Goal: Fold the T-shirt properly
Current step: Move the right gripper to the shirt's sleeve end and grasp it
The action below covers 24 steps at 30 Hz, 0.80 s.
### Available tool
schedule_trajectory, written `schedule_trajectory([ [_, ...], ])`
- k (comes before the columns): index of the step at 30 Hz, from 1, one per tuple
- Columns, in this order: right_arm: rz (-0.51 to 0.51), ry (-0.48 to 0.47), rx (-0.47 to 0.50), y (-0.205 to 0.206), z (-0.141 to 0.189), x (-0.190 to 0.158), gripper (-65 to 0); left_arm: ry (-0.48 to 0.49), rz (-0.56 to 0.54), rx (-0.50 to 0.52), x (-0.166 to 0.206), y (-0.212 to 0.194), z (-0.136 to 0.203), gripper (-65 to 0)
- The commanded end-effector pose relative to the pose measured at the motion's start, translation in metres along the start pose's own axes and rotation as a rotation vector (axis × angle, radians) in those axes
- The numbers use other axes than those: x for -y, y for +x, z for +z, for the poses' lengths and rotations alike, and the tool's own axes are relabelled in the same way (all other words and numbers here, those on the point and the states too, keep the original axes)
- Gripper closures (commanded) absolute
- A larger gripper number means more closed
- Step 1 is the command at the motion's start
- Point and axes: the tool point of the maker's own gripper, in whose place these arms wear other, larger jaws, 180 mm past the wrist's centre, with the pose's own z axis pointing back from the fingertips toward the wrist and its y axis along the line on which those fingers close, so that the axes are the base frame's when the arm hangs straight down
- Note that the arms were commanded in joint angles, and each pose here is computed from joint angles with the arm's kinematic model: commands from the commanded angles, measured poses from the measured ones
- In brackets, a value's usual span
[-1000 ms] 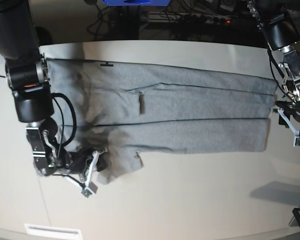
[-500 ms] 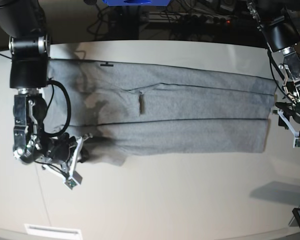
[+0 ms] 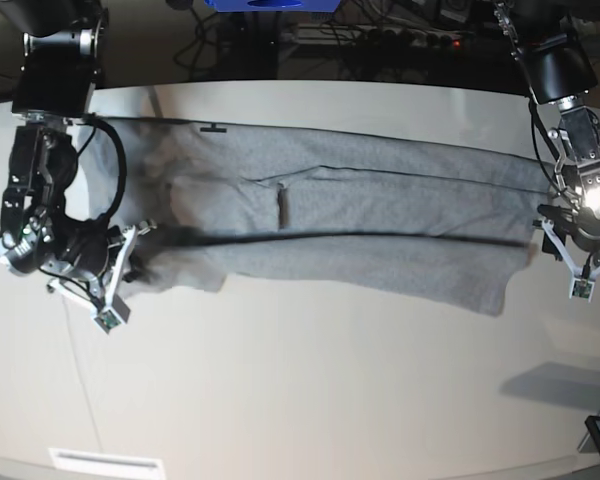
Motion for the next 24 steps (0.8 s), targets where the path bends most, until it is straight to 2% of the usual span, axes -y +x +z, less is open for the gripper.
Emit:
schedule_trajectory([
  [1,0.009,-0.021,0.048,0.013,0.009,0.005,-0.1,0.048,0.002,0.037,-0.019,0.013,0.005,-42.2],
  [8,-0.008,0.004,0.006,-0.015,0.006,-0.010,-0.1,0.049,0.003,0.038,-0.020,0.014,0.005,-42.2],
  [11,-0.008,0.016,0.020,-0.017,0.008,-0.023,-0.1,0.046,0.003,0.039,-0.018,0.014,0.005,-42.2],
  [17,-0.105,-0.003,0.039,-0.015,0.017,-0.034,-0.1,0.041,0.006,0.039,-0.016,0.014,0.004,-42.2],
  [24,-0.129,0.017,-0.001,-0.034,0.013,-0.044,-0.1,0.041,0.006,0.039,-0.016,0.014,0.004,-42.2],
])
